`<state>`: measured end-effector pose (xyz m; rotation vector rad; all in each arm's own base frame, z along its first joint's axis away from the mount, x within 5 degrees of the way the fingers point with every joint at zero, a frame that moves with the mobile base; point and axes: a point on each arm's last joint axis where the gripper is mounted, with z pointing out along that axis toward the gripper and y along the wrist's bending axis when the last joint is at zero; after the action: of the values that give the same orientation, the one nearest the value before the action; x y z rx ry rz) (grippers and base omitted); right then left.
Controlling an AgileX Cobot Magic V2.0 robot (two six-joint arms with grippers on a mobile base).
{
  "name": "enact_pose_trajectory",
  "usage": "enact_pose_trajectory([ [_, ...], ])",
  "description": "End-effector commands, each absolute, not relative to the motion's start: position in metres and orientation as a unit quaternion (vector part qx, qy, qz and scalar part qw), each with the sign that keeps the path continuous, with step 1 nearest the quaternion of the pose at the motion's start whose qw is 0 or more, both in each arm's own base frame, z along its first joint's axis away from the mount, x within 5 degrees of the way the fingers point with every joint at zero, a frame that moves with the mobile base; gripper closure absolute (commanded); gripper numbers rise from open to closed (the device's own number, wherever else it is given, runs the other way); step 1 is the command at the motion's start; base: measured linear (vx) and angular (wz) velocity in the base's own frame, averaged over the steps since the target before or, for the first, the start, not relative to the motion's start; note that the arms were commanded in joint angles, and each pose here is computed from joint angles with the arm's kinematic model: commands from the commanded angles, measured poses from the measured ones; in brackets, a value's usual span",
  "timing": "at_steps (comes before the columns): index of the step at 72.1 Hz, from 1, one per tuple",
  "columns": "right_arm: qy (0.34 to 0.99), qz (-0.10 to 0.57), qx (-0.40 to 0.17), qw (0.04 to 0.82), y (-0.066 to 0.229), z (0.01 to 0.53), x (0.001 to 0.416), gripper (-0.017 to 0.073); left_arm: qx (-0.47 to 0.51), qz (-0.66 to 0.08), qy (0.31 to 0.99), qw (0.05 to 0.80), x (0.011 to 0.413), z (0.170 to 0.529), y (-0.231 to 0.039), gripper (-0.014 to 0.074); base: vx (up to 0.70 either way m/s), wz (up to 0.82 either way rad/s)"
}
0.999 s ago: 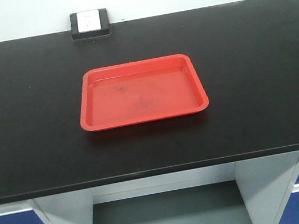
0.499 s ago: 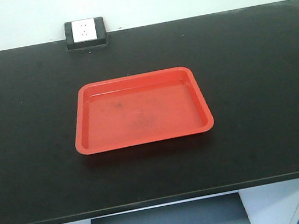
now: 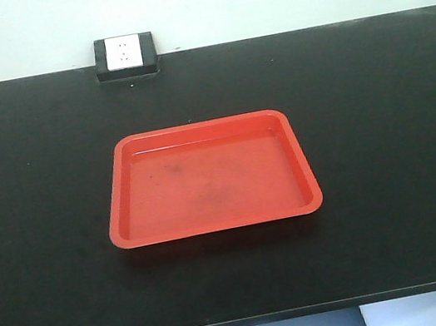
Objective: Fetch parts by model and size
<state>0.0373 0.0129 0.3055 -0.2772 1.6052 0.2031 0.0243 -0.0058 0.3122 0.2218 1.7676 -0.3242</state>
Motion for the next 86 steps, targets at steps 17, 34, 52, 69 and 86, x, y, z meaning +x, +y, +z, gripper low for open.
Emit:
enact_pose_trajectory([
  [17, 0.681, 0.090, -0.118, 0.718, 0.0120, 0.3218, 0.0362, 0.0569, 0.095, -0.152, 0.738, 0.650, 0.0254, 0.3263, -0.0068, 0.0601, 0.05, -0.01],
  [34, 0.681, 0.090, -0.118, 0.718, 0.0120, 0.3218, 0.0362, 0.0569, 0.095, -0.152, 0.738, 0.650, 0.0254, 0.3263, -0.0068, 0.0601, 0.03, -0.01],
  [52, 0.681, 0.090, -0.118, 0.718, 0.0120, 0.3218, 0.0362, 0.0569, 0.095, -0.152, 0.738, 0.650, 0.0254, 0.3263, -0.0068, 0.0601, 0.03, -0.01],
  [69, 0.681, 0.090, -0.118, 0.718, 0.0120, 0.3218, 0.0362, 0.0569, 0.095, -0.152, 0.738, 0.650, 0.0254, 0.3263, -0.0068, 0.0601, 0.03, -0.01],
  [86, 0.681, 0.090, -0.118, 0.718, 0.0120, 0.3218, 0.0362, 0.0569, 0.095, -0.152, 0.738, 0.650, 0.0254, 0.3263, -0.0068, 0.0601, 0.04, -0.01],
])
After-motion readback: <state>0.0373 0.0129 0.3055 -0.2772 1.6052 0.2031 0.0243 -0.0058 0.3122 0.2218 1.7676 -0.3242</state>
